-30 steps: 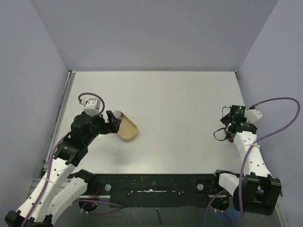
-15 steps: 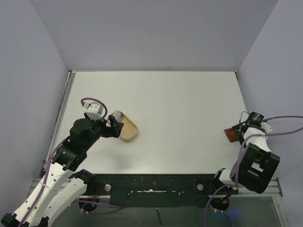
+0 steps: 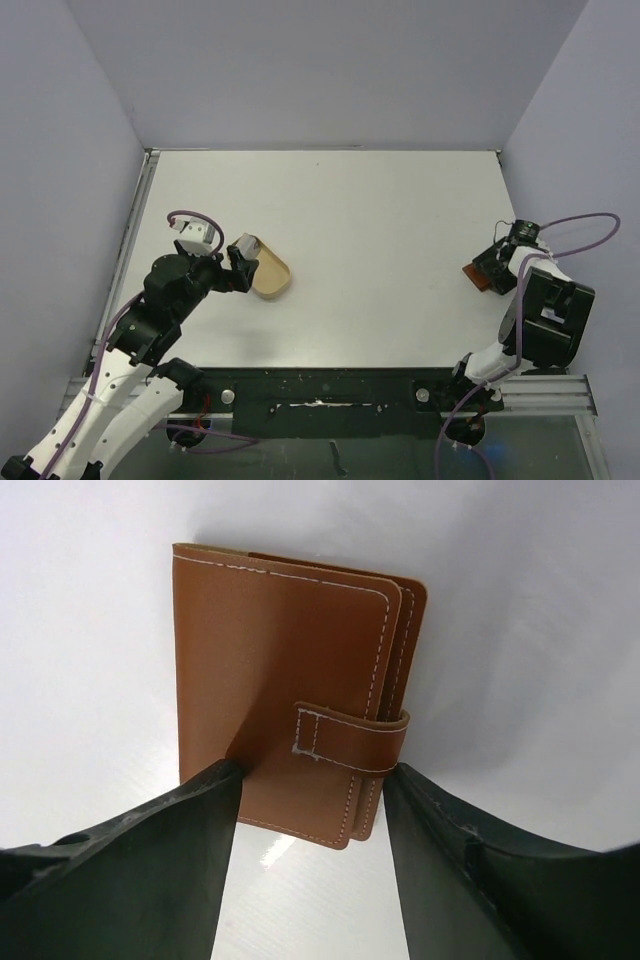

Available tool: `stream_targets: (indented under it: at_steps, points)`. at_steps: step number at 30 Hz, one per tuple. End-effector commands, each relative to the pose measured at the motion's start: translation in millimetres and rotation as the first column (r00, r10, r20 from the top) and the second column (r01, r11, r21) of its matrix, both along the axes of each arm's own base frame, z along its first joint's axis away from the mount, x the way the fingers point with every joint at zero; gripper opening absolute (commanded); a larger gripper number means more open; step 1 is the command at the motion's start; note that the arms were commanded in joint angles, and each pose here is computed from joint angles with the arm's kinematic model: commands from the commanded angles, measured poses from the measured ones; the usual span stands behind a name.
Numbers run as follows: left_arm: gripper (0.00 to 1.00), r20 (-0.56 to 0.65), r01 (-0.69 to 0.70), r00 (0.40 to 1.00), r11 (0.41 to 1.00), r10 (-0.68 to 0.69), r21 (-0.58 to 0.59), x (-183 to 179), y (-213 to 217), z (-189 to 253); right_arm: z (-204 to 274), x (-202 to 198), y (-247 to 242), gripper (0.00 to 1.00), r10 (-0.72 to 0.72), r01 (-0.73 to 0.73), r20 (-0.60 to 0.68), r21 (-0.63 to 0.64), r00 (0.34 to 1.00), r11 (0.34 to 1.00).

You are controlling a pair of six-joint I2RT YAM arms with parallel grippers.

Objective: Put the credit cards into the card holder
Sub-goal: Move the card holder to the center of the board, then pick up the card holder from the center of the board.

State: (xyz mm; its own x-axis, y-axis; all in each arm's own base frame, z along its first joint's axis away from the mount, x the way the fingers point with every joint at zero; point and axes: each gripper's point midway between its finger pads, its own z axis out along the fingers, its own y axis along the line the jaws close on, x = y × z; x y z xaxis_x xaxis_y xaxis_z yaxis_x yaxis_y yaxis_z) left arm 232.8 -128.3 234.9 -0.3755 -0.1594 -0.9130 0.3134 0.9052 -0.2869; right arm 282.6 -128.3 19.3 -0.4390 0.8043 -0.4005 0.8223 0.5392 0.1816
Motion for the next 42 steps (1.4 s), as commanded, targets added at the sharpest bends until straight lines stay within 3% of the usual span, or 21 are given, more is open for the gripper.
stream_targets:
  at_steps: [1,9,15,21,28,35,42]
  points:
    - [0.89,0.071,-0.003,0.997,1.000,0.004,-0.014,5,-1,16,6,22,29,0.57,0.162,-0.163,-0.034,-0.032,0.986,0.986]
    - [0.88,0.067,-0.023,0.997,1.000,0.023,-0.005,7,3,13,3,41,106,0.55,0.408,-0.410,-0.067,-0.034,0.911,0.911]
    - [0.87,0.063,-0.040,0.997,0.999,0.040,0.007,9,6,12,-11,39,181,0.52,0.597,-0.607,-0.146,-0.030,0.789,0.794]
    - [0.86,0.054,-0.038,0.998,0.999,0.037,0.013,10,5,9,-8,26,249,0.50,0.761,-0.777,-0.176,-0.048,0.625,0.627]
    - [0.86,0.020,-0.037,0.999,0.999,0.036,0.034,12,4,0,-3,2,277,0.44,0.828,-0.843,-0.169,-0.034,0.534,0.537]
    - [0.84,0.001,-0.039,0.999,0.998,0.039,0.048,15,3,-4,15,-5,293,0.45,0.835,-0.835,0.007,-0.029,0.550,0.550]
    - [0.80,-0.017,-0.048,0.999,0.997,0.049,0.055,17,4,-3,7,-9,306,0.60,0.750,-0.760,0.134,0.048,0.648,0.648]
